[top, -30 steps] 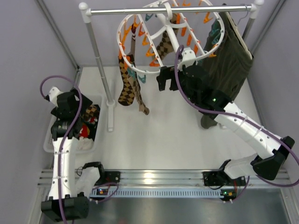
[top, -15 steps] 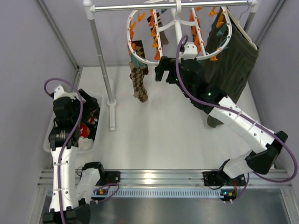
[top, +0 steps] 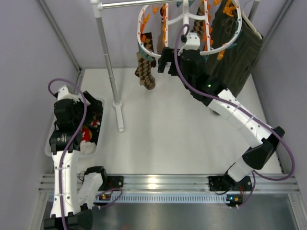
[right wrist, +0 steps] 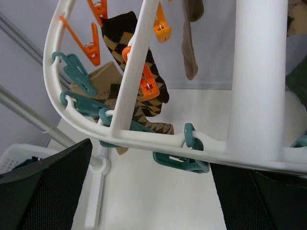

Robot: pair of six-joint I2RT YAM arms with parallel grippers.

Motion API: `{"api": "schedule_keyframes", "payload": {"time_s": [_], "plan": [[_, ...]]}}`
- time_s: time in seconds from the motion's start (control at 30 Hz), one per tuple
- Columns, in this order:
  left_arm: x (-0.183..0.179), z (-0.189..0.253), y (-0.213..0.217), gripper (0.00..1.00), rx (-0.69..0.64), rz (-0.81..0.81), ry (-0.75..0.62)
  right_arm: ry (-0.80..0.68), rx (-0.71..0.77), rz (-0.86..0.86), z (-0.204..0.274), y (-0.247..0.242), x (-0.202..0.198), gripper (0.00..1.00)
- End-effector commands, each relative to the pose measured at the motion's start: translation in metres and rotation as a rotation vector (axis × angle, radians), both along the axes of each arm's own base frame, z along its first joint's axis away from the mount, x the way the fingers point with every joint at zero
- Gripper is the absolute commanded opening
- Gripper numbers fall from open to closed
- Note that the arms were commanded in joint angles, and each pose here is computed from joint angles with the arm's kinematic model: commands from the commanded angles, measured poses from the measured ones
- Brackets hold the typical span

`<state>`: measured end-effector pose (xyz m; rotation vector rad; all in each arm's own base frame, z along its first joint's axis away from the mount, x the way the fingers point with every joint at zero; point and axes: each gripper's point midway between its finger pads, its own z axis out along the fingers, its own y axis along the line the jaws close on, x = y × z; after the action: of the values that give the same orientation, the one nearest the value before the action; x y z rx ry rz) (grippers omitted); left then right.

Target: Remove the socks clipped to the hanger

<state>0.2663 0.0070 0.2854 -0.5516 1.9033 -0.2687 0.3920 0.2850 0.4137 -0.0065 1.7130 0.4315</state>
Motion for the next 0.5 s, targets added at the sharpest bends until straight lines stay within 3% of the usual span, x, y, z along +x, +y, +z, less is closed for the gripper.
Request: {"api": "schedule_keyframes", "payload": {"time_s": [0.0, 0.27, 0.47], "plan": [[0.004, 0.020, -0.004, 0.98, 0.023, -0.045, -0.053, -0.046, 0.040, 0.010, 0.020, -0.003, 0.006, 0.99], [0.007, 0.024, -0.032, 0.98, -0.018, -0.209, -0.088, -0.056, 0.086, -0.015, 0.024, -0.006, 0.006, 0.99], [0.005, 0.022, -0.038, 0.98, -0.026, -0.242, -0.093, -0.036, 0.124, -0.013, 0.021, 0.006, 0.014, 1.00]]}}
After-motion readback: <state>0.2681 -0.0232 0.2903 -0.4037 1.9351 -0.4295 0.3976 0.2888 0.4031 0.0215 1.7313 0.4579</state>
